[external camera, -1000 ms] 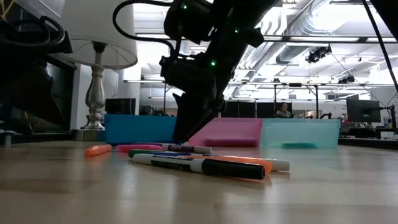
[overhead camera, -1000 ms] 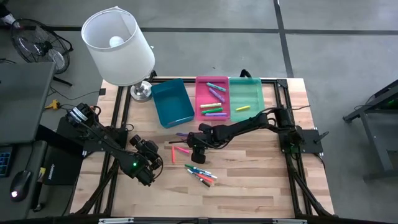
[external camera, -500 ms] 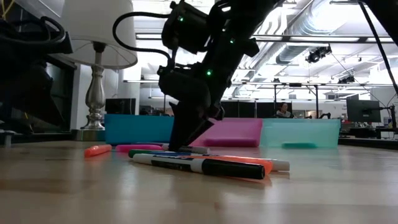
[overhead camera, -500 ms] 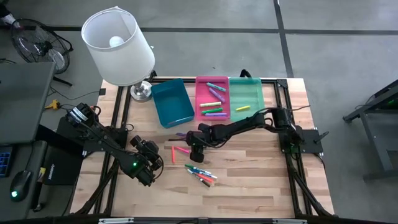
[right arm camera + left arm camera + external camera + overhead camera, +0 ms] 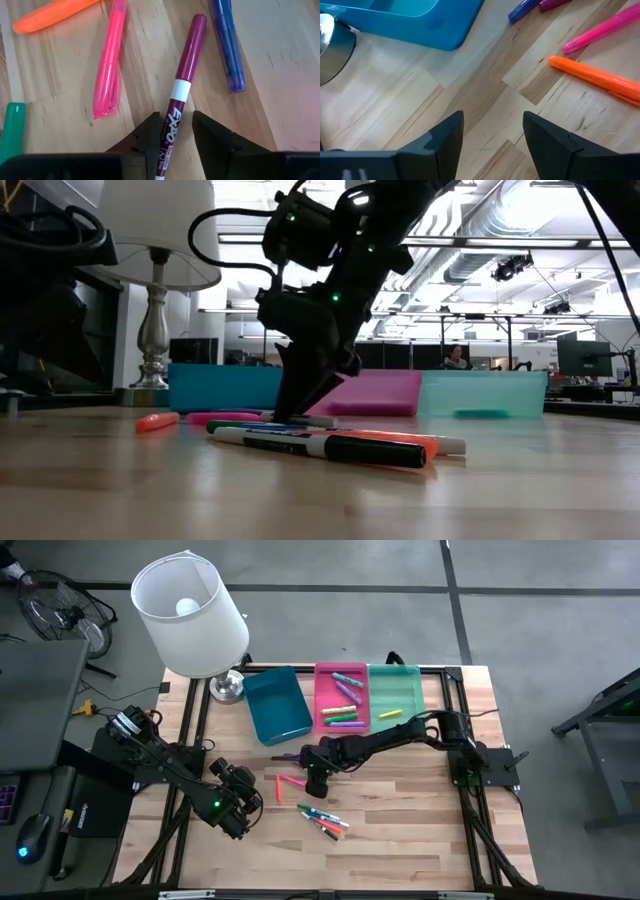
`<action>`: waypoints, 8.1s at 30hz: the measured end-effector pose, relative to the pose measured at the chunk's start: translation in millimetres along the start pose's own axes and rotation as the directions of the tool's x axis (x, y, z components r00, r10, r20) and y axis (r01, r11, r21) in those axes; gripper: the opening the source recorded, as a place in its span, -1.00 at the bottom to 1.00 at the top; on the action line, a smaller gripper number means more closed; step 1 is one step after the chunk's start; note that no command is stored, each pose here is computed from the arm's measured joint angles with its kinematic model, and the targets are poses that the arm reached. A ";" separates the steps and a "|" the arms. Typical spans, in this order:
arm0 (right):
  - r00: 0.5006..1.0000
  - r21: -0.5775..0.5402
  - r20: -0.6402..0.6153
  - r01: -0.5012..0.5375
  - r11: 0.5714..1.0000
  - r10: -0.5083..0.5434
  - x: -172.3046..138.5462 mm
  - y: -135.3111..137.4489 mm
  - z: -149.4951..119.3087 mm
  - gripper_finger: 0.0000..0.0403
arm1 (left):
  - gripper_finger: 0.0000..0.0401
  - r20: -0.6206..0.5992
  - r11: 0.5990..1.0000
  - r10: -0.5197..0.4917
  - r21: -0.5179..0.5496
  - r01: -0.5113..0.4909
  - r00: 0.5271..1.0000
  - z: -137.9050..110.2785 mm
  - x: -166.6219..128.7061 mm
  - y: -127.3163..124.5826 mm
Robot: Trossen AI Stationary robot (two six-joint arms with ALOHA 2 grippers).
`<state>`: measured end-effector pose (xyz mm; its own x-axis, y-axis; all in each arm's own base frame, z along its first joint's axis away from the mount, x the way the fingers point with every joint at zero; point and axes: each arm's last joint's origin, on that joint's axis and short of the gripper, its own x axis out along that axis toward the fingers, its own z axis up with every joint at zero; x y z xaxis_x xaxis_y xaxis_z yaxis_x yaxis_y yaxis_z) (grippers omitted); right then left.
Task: Pick & Place Markers
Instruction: Put the dark pink dry erase marker into the dark blue bin
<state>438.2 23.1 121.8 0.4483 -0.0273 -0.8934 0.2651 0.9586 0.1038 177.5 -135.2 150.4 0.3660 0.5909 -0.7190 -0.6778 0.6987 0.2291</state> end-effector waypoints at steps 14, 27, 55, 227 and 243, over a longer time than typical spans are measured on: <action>0.999 -0.074 -0.038 0.018 0.997 -0.021 8.3 8.4 -9.6 -0.90 | 0.00 -0.005 1.000 -0.004 -0.003 0.004 1.000 -0.2 0.0 -0.5; 0.998 -0.180 -0.040 0.036 0.983 -0.044 0.8 17.2 -13.2 -0.90 | 0.00 -0.001 1.000 -0.019 -0.014 0.019 1.000 0.1 0.0 -2.3; 0.994 -0.231 0.025 0.112 0.966 -0.109 -28.0 16.9 -3.5 -0.93 | 0.00 0.130 0.996 -0.068 -0.055 0.075 0.989 -2.2 6.5 -7.0; 0.768 -0.166 0.635 0.026 0.986 0.086 -139.0 -27.2 -154.3 -0.70 | -0.29 0.089 0.900 -0.383 0.260 0.349 0.920 132.9 58.2 -31.0; 0.791 -0.175 0.609 0.061 0.983 0.059 -144.6 -25.5 -143.8 -0.41 | -0.29 -0.188 0.920 -0.270 0.240 0.310 0.944 137.5 95.0 11.7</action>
<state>243.8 43.4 185.5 0.8903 -0.1378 -0.4341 0.1389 0.9899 -0.0293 292.0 -15.4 175.0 0.4086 0.2939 -0.8641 -0.3571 0.9227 0.1450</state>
